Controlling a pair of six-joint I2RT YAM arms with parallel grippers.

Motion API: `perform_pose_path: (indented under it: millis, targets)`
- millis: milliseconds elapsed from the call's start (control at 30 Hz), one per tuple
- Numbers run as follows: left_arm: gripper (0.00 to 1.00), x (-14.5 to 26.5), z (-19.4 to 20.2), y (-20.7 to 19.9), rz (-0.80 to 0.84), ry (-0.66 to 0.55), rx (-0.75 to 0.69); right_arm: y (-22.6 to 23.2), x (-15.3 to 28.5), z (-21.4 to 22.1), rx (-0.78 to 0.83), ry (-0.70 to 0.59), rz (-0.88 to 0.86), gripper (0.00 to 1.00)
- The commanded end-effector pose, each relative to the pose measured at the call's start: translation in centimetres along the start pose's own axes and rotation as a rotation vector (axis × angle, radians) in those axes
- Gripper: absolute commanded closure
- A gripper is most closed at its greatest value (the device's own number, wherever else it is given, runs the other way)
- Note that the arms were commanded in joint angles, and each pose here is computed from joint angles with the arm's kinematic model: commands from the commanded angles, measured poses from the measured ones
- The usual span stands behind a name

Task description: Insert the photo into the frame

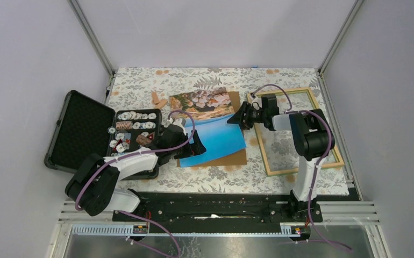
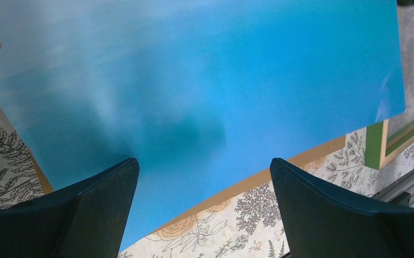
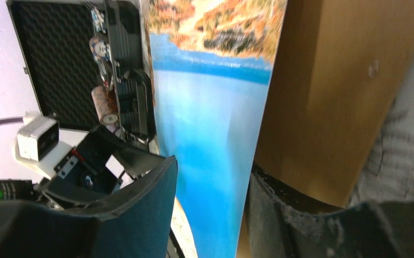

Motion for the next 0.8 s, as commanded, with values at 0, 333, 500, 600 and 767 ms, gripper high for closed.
perform_pose_path:
  millis: [0, 333, 500, 600, 767]
  targets:
    - [0.01, 0.5, 1.5, 2.0, -0.061, 0.044, -0.035, 1.5, -1.1, -3.1, 0.084, -0.008, -0.097, 0.48]
    - [0.01, 1.7, 0.1, 0.1, 0.01, 0.014, -0.067, 1.1, -2.6, -5.4, 0.061, 0.022, -0.119, 0.78]
    - [0.01, 3.9, -2.3, -3.2, 0.105, -0.027, -0.099, 2.6, -1.2, -5.2, 0.088, 0.021, -0.09, 1.0]
    - [0.01, 6.5, -5.2, -6.1, 0.167, -0.094, -0.146, 3.5, 0.4, -4.7, 0.112, 0.029, -0.028, 1.0]
    - [0.01, 12.4, -10.6, -10.7, 0.239, -0.239, -0.273, 5.5, 4.5, -2.4, 0.155, 0.08, 0.1, 1.0]
Point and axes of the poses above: each gripper's point midway between its finger pads, its own x axis back along the fingers, its own y axis along the line the jaws close on, z = x × y, the point moved 1 cm from there along x, back along the fingers, and after that the axes turned 3 degrees about -x, right-handed, at the moved point
